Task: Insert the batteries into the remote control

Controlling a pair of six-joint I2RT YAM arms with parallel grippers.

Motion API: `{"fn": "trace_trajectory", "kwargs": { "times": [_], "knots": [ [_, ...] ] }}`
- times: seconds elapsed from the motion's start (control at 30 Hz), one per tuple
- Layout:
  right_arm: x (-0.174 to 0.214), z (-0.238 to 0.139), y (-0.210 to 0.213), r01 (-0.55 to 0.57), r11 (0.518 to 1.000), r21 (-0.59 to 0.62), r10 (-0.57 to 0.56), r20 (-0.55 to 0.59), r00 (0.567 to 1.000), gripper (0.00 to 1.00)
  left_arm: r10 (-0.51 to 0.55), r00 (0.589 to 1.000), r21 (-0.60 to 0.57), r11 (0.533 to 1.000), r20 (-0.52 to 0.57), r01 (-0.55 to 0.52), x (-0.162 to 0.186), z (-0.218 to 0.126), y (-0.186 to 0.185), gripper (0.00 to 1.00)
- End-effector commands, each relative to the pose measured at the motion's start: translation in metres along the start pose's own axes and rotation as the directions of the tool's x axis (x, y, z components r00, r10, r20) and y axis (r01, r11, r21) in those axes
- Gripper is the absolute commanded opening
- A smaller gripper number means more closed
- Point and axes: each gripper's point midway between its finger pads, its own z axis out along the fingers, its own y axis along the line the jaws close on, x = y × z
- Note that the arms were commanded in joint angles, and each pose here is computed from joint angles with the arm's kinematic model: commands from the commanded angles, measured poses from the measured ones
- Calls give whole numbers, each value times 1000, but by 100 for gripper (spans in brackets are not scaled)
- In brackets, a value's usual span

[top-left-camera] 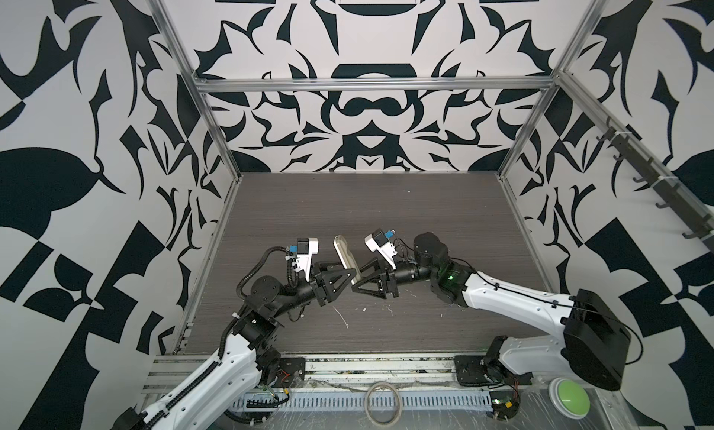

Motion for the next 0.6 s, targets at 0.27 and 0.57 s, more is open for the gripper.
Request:
{"fn": "trace_trajectory", "kwargs": {
  "times": [0.27, 0.57],
  "knots": [
    [-7, -6, -2, 34, 997, 73, -35, 12, 999, 47, 19, 998, 13, 1000, 64, -19, -17, 2, -7, 11],
    [-2, -15, -26, 22, 970, 243, -19, -16, 1000, 87, -8, 997, -66, 998, 83, 14, -18, 0, 7, 7]
  ]
}}
